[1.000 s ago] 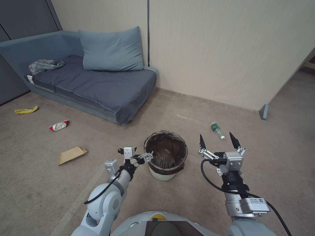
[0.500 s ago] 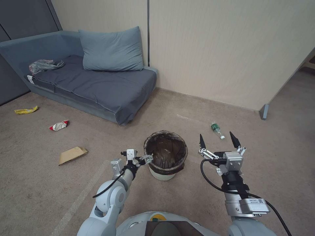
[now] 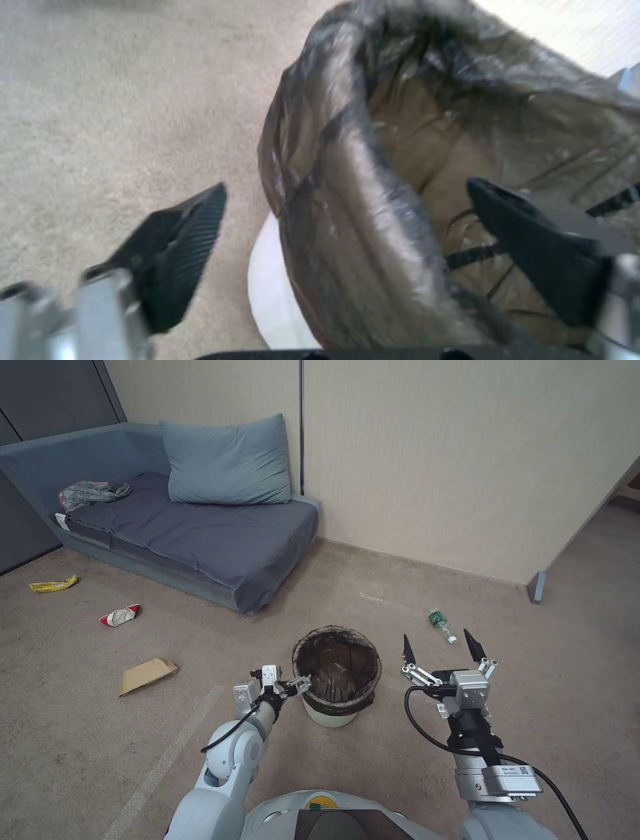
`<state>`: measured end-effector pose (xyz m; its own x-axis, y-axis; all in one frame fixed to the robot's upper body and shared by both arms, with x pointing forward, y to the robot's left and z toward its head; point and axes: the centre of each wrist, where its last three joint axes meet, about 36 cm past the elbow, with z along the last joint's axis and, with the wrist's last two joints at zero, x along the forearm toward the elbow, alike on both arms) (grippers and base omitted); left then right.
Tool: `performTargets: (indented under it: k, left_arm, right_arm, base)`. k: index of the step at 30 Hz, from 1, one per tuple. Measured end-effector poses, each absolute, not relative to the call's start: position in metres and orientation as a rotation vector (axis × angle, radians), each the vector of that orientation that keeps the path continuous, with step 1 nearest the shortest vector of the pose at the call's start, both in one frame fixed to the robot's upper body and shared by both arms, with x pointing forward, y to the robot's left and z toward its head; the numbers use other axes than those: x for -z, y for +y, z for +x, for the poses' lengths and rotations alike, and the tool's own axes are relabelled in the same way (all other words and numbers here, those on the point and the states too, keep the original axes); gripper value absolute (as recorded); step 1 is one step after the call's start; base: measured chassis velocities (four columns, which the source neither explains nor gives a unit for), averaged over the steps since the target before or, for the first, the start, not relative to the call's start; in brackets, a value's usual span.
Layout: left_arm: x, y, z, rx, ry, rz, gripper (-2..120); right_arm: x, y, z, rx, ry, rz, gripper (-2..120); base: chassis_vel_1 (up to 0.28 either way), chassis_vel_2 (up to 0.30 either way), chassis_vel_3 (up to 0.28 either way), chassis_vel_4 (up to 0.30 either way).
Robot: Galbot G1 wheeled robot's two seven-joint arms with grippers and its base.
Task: Pick up the trash bin, then pick up the garbage from the floor and place it into the trash bin.
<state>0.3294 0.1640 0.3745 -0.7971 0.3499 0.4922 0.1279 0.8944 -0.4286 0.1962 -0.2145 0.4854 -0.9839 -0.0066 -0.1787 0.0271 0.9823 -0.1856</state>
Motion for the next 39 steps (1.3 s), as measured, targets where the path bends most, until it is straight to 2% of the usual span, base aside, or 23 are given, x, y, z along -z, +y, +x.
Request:
performTargets:
  k: [3,4,6,7,9,10,12,14,17,18,20,22,23,29,39]
  left_arm:
    - [-0.364,0.164,0.335,-0.517,-2.438,-0.331,73]
    - [-0.364,0.164,0.335,-0.517,-2.438,-0.331,73]
    - [-0.36,0.161,0.336,-0.529,-2.424,-0.337,62]
    - [-0.36,0.161,0.336,-0.529,-2.424,-0.337,62]
    - [-0.359,0.157,0.336,-0.54,-2.414,-0.347,50]
    - [-0.359,0.157,0.336,-0.54,-2.414,-0.347,50]
    - [-0.359,0.153,0.335,-0.548,-2.407,-0.35,40]
    - [-0.359,0.152,0.335,-0.549,-2.405,-0.349,37]
    - [-0.356,0.151,0.335,-0.549,-2.397,-0.337,22]
    - [-0.356,0.151,0.335,-0.549,-2.397,-0.337,22]
    - [-0.352,0.15,0.334,-0.538,-2.386,-0.321,11]
    - [-0.351,0.15,0.332,-0.537,-2.381,-0.32,9]
    - [-0.351,0.149,0.332,-0.537,-2.379,-0.321,4]
    - [-0.35,0.146,0.33,-0.54,-2.375,-0.316,2]
    - [-0.354,0.144,0.328,-0.521,-2.396,-0.294,2]
  right_arm:
    - [-0.484,-0.214,0.196,0.281,2.949,0.011,100]
    - [-0.484,-0.214,0.196,0.281,2.949,0.011,100]
    - [-0.484,-0.214,0.196,0.283,2.946,0.006,100]
    - [-0.484,-0.214,0.196,0.283,2.946,0.006,100]
    - [-0.484,-0.214,0.196,0.284,2.945,0.001,100]
    - [-0.484,-0.214,0.196,0.284,2.945,0.001,100]
    - [-0.484,-0.213,0.196,0.282,2.945,-0.003,100]
    - [-0.484,-0.213,0.196,0.281,2.945,-0.004,100]
    - [-0.484,-0.211,0.196,0.272,2.945,-0.002,100]
    - [-0.484,-0.211,0.196,0.272,2.945,-0.002,100]
    - [-0.484,-0.209,0.196,0.256,2.949,0.03,100]
    - [-0.485,-0.208,0.196,0.252,2.953,0.047,100]
    - [-0.485,-0.207,0.196,0.248,2.958,0.072,100]
    - [-0.487,-0.204,0.196,0.259,2.953,0.211,100]
    - [-0.478,-0.205,0.197,0.245,2.889,0.13,100]
  base:
    - [0.0,0.0,0.0,0.0]
    - [0.0,0.0,0.0,0.0]
    - [0.0,0.0,0.0,0.0]
    - [0.0,0.0,0.0,0.0]
    - [0.0,0.0,0.0,0.0]
    - [0.0,0.0,0.0,0.0]
    - [0.0,0.0,0.0,0.0]
    - [0.0,0.0,0.0,0.0]
    - [0.0,0.0,0.0,0.0]
    - [0.0,0.0,0.0,0.0]
    - [0.0,0.0,0.0,0.0]
    - [0.0,0.0,0.0,0.0]
    - [0.0,0.0,0.0,0.0]
    - [0.0,0.0,0.0,0.0]
    - [0.0,0.0,0.0,0.0]
